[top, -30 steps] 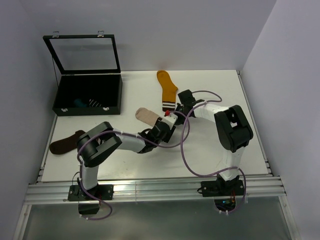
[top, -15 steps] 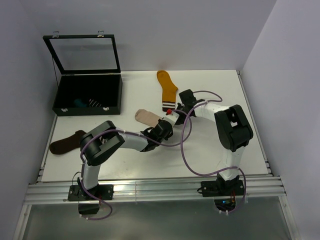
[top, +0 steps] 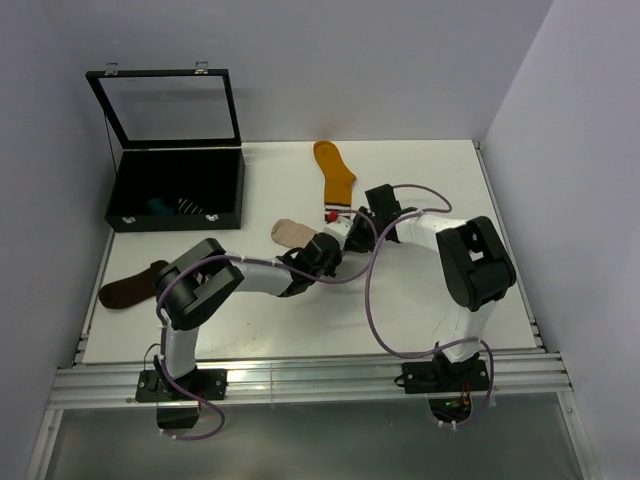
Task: Roll the socks
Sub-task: Roll the sock at the center of the board.
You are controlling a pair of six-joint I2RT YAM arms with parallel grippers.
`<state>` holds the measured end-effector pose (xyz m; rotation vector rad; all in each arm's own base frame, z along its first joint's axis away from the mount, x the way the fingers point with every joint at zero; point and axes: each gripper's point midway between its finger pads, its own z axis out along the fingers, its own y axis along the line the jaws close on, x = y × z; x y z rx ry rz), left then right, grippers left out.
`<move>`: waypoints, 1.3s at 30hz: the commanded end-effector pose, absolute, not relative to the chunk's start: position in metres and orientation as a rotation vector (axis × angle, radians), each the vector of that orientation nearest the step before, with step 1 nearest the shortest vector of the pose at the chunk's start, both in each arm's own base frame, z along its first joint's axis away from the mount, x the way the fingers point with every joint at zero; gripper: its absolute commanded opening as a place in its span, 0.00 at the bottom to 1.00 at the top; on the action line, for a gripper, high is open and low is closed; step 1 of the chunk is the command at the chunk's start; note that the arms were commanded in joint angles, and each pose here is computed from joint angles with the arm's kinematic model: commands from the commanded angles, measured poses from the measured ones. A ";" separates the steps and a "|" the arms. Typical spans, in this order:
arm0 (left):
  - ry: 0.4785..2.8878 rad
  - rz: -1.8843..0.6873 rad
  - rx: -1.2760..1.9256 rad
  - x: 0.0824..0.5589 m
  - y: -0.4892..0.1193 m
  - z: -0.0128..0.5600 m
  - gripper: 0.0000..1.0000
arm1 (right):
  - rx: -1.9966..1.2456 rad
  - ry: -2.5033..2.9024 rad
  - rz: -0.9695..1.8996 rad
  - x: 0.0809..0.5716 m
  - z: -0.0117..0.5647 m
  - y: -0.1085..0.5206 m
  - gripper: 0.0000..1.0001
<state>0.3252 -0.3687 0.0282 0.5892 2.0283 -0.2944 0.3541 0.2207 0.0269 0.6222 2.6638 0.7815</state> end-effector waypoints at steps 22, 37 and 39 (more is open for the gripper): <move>2.491 -1.146 -0.241 0.315 -0.305 -0.001 0.00 | 0.602 2.155 1.015 0.378 0.091 0.218 0.58; 2.415 -1.292 -0.407 0.307 -0.286 0.001 0.00 | 0.462 2.256 1.136 0.365 0.048 0.271 0.56; 2.415 -1.288 -0.409 0.308 -0.285 0.001 0.00 | 0.450 2.264 1.152 0.365 0.045 0.277 0.55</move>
